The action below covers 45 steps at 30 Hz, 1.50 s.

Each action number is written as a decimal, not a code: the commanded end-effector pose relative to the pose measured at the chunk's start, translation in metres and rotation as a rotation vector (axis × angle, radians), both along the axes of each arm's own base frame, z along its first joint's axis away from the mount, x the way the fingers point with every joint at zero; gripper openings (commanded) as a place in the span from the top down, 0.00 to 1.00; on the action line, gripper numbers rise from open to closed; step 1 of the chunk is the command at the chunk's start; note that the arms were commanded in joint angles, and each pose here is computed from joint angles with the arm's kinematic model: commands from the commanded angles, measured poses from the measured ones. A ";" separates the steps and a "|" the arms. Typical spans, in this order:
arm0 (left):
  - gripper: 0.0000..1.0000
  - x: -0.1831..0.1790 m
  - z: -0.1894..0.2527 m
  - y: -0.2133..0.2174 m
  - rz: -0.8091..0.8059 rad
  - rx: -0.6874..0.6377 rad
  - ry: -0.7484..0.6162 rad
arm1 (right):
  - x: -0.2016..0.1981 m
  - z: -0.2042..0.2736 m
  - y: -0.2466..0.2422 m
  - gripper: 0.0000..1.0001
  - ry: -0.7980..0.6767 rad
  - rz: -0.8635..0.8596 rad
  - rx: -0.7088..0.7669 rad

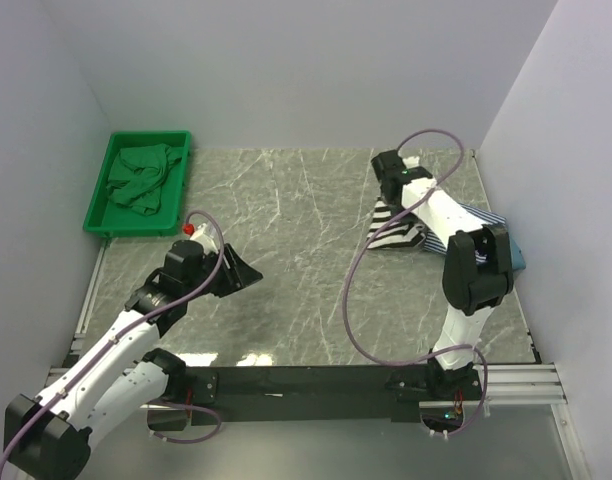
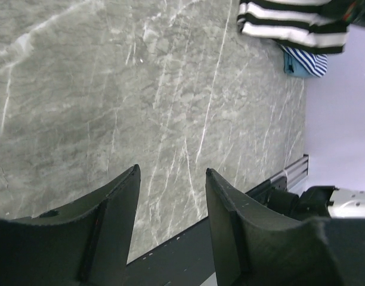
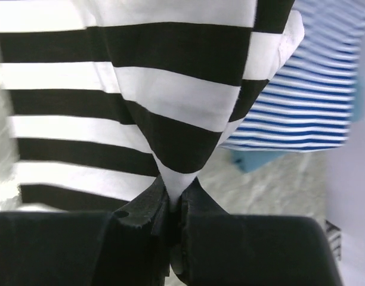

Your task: Fold and stack the tank tops

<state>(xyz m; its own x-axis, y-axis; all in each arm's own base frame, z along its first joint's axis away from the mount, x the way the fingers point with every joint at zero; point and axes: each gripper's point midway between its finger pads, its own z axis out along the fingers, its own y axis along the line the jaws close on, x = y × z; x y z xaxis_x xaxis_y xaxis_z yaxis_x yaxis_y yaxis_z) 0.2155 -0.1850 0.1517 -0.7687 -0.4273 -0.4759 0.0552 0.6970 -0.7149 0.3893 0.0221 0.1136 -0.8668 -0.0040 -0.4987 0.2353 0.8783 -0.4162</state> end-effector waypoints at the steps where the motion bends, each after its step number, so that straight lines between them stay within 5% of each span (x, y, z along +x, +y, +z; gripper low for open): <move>1: 0.47 -0.001 0.013 -0.007 -0.061 -0.024 -0.077 | 0.004 0.051 -0.031 1.00 -0.051 -0.040 -0.092; 12: 0.47 -0.002 0.005 -0.011 -0.089 -0.025 -0.058 | 0.000 0.089 -0.094 1.00 -0.086 -0.145 -0.098; 25: 0.48 -0.003 -0.001 -0.013 -0.105 -0.035 -0.033 | -0.037 0.046 -0.160 1.00 -0.046 -0.382 0.041; 29: 0.48 -0.003 -0.002 -0.012 -0.104 -0.035 -0.033 | -0.038 0.036 -0.161 0.43 -0.046 -0.458 0.086; 32: 0.47 -0.003 -0.002 -0.012 -0.100 -0.032 -0.033 | -0.039 0.041 -0.162 0.21 -0.070 -0.510 0.092; 38: 0.47 -0.001 -0.001 -0.010 -0.089 -0.025 -0.031 | -0.032 0.076 -0.149 0.16 -0.190 -0.526 0.175; 45: 0.47 0.008 0.009 -0.006 -0.058 -0.013 -0.035 | -0.031 0.124 -0.060 0.15 -0.423 -0.313 0.328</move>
